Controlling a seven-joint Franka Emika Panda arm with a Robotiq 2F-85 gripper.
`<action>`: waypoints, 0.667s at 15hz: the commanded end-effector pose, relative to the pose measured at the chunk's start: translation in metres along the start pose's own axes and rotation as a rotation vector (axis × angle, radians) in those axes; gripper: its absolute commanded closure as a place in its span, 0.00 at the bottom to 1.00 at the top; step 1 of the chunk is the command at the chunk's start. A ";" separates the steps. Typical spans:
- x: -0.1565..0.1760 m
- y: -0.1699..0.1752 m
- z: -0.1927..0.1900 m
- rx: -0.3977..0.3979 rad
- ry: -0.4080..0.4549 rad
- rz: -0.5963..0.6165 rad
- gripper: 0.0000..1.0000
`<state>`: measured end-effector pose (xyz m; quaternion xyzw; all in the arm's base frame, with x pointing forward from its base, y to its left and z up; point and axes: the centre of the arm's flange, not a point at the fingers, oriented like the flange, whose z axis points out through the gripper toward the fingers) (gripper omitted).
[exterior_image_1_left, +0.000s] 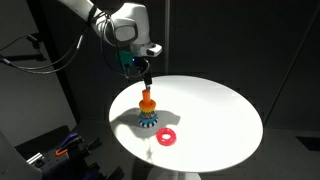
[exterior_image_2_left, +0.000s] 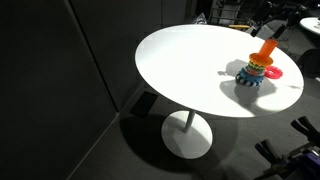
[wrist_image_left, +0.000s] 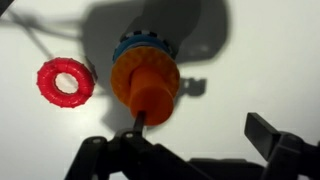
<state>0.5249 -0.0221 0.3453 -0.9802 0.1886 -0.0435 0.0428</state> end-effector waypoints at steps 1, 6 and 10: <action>0.002 0.002 -0.012 -0.083 0.014 0.021 0.00; 0.000 0.005 -0.001 -0.095 0.016 0.007 0.00; 0.000 0.005 -0.002 -0.095 0.015 0.009 0.00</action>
